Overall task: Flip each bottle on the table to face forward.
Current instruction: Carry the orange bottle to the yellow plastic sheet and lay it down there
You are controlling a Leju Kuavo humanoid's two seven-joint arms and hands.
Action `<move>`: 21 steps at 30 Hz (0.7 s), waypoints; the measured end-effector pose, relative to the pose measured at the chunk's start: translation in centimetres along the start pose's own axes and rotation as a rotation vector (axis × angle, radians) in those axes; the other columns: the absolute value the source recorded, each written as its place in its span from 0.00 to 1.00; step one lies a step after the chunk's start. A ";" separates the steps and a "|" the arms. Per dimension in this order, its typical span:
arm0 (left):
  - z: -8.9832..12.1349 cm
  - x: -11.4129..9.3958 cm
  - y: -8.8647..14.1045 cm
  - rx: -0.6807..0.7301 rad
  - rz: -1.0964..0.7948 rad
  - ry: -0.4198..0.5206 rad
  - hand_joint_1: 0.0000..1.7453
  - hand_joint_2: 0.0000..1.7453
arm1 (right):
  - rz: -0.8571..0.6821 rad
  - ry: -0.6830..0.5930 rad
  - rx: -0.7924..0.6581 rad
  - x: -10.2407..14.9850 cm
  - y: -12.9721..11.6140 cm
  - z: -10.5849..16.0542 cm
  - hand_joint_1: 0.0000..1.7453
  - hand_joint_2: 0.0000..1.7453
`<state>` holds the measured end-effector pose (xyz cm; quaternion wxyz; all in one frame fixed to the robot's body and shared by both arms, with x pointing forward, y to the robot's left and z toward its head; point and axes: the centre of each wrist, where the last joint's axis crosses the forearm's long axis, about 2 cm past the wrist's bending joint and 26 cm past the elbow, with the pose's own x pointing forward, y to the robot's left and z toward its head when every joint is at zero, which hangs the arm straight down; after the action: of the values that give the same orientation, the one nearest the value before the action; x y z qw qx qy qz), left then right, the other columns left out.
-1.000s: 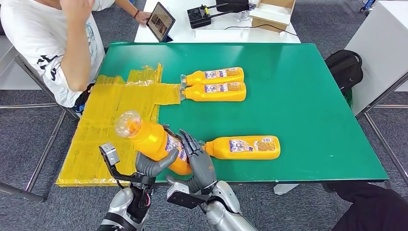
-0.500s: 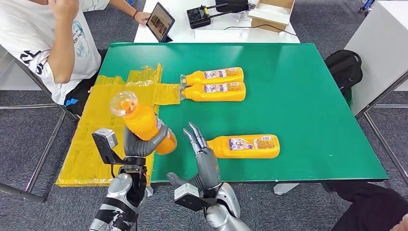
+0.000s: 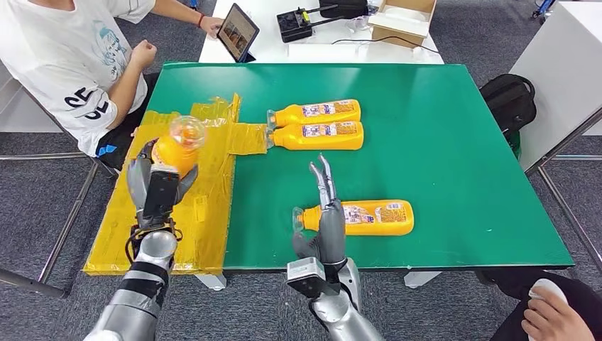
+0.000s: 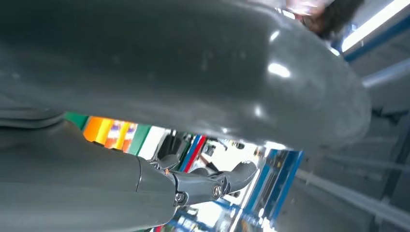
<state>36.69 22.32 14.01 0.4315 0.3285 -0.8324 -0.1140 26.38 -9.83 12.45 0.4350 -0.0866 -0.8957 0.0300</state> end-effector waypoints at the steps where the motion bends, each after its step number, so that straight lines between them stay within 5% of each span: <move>1: -0.6 -0.6 0.3 -0.027 -0.110 -0.024 1.00 1.00 | -0.007 0.000 -0.015 0.1 -0.1 -0.2 0.00 0.00; 5: -2.8 -3.3 1.5 -0.189 -0.453 -0.081 1.00 1.00 | -0.027 -0.005 -0.054 0.4 -0.5 -0.8 0.00 0.00; 8: -3.7 -5.3 2.1 -0.355 -0.552 -0.038 1.00 1.00 | -0.039 -0.009 -0.070 0.6 -0.7 -1.1 0.00 0.00; 13: -4.1 -7.4 2.9 -0.540 -0.606 0.041 1.00 1.00 | -0.051 -0.010 -0.070 0.6 -0.8 -1.3 0.00 0.00; 21: -3.5 -8.8 3.4 -0.644 -0.547 0.122 1.00 1.00 | -0.062 -0.006 -0.064 0.6 -0.8 -1.4 0.00 0.00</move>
<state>41.57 30.94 12.06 0.5144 0.3918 -0.6096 -0.4585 27.01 -10.59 13.83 0.4300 -0.0727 -0.8998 -0.0121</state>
